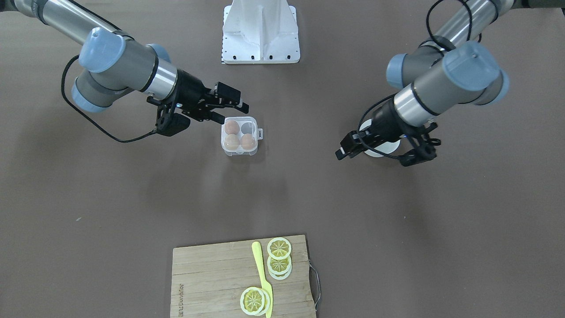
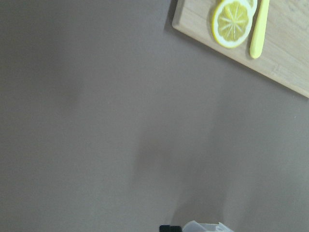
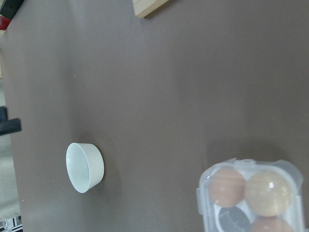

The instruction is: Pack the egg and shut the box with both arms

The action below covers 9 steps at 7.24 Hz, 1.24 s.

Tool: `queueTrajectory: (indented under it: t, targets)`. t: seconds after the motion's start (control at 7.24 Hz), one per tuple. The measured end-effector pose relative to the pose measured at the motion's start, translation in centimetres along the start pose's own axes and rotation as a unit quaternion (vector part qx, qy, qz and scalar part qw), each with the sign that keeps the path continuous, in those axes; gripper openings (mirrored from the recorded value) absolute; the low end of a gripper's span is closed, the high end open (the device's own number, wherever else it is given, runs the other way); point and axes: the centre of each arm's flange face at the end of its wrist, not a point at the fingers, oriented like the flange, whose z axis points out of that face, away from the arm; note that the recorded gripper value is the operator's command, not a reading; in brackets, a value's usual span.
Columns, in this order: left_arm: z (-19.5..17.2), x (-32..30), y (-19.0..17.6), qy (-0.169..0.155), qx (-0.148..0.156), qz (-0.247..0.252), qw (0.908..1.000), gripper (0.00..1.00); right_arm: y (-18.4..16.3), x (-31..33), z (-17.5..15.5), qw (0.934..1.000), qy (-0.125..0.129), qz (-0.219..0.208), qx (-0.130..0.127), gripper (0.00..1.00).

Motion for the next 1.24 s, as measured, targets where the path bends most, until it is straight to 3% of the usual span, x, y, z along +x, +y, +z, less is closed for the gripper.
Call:
queueTrajectory:
  t: [0.14,0.41,0.69,0.83,1.1,1.24]
  targets:
    - [-4.2,-2.9,-0.7,0.002,0.024,0.030,0.9993,0.98,-2.7,2.1,-3.5,0.9996,0.016,-0.018,0.015,1.00]
    - [-11.9,-9.6,-3.4,-0.014,0.084,0.083,0.9930,0.98,-8.6,7.0,-11.8,0.9927,0.082,-0.075,0.048,1.00]
    - [-18.3,-15.2,-6.7,-0.048,0.138,0.088,0.9852,0.98,-12.0,13.3,-18.9,0.9782,0.157,-0.122,0.059,1.00]
    - [-21.2,-18.1,-7.8,-0.071,0.157,0.103,0.9796,0.98,-12.3,16.6,-21.7,0.9728,0.182,-0.129,0.062,1.00]
    - [-26.4,-24.8,-8.6,-0.125,0.175,0.144,0.9660,0.98,-11.7,23.8,-27.2,0.9584,0.231,-0.151,0.072,1.00]
    - [-28.0,-27.9,-8.5,-0.151,0.171,0.159,0.9604,0.98,-11.7,26.7,-29.4,0.9445,0.270,-0.171,0.074,1.00]
